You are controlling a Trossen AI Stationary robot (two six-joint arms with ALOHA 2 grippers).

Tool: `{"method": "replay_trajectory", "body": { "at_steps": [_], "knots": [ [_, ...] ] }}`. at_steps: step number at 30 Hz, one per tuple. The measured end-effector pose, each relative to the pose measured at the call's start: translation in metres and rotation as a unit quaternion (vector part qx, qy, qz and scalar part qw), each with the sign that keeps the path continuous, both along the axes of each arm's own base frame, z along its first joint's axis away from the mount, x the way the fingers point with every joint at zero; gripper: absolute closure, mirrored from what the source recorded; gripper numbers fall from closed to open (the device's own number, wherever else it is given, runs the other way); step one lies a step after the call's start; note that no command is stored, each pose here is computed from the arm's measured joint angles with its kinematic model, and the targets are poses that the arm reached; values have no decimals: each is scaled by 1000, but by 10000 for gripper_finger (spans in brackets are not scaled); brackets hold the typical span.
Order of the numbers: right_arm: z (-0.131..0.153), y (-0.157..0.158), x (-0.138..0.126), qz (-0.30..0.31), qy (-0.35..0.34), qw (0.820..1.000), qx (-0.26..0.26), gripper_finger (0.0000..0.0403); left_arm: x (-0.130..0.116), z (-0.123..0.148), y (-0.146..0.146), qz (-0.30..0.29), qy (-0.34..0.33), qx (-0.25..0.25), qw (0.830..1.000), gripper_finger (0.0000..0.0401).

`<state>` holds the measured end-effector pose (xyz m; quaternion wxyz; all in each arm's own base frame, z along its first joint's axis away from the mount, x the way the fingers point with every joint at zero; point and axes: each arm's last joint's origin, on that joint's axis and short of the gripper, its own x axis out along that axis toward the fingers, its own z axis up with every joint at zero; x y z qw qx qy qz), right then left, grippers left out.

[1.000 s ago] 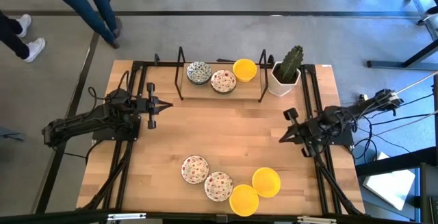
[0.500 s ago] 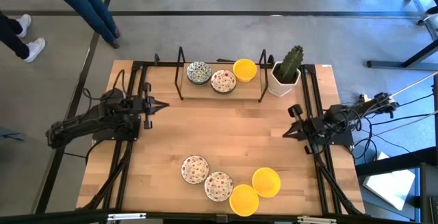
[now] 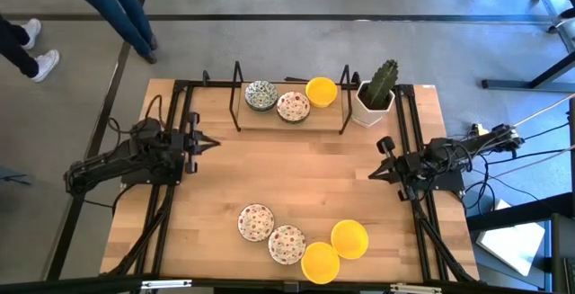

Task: Pick & Place Mini bowls
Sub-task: Stack the yellow bowl on the yellow bowl on the shelf

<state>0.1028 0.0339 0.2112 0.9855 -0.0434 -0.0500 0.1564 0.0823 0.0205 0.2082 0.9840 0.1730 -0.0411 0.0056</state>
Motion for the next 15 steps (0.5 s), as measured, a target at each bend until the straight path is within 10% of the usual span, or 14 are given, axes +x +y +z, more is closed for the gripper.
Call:
{"method": "replay_trajectory", "body": {
  "at_steps": [15],
  "knots": [
    [-4,0,1,-7,-30,999,-20,398,2,-6,0,-6,17,17,1000,396]
  ]
}}
